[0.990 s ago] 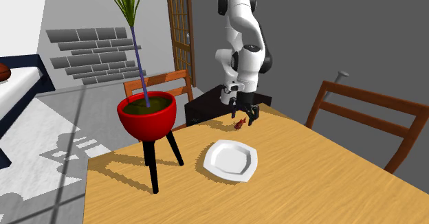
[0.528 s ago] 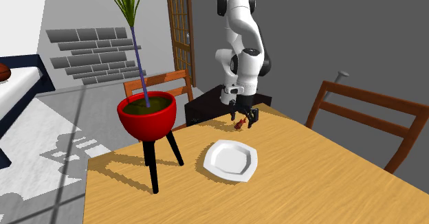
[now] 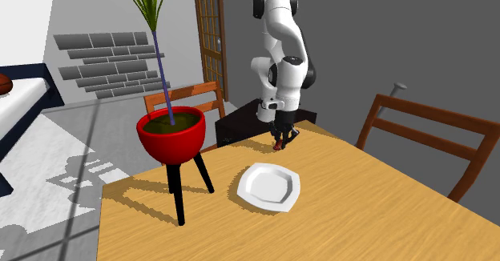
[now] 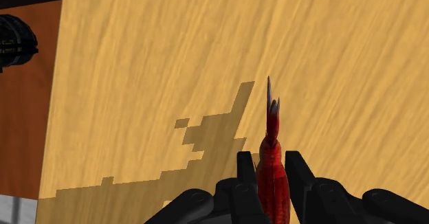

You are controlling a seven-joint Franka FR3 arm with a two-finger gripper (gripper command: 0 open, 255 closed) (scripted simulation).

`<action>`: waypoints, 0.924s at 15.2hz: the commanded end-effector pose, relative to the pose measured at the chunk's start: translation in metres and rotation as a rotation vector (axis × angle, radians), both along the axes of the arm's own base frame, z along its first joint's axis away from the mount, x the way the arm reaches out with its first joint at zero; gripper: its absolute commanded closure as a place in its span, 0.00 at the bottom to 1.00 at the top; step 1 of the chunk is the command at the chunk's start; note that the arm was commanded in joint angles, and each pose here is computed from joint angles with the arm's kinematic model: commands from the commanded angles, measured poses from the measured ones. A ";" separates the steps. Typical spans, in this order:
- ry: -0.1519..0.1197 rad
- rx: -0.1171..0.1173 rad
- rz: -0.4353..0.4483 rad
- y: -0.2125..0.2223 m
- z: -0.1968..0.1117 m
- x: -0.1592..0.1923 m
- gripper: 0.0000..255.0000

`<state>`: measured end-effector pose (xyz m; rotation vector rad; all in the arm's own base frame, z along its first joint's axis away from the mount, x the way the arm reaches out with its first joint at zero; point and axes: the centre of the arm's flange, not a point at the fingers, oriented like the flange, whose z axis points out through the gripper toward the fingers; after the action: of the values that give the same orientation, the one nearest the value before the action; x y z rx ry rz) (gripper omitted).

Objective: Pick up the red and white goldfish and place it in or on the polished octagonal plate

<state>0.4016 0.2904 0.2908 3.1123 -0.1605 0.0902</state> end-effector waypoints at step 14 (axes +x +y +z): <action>0.000 0.000 0.000 0.000 0.053 0.000 1.00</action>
<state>0.4011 0.2899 0.3384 3.1123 -0.1602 0.0909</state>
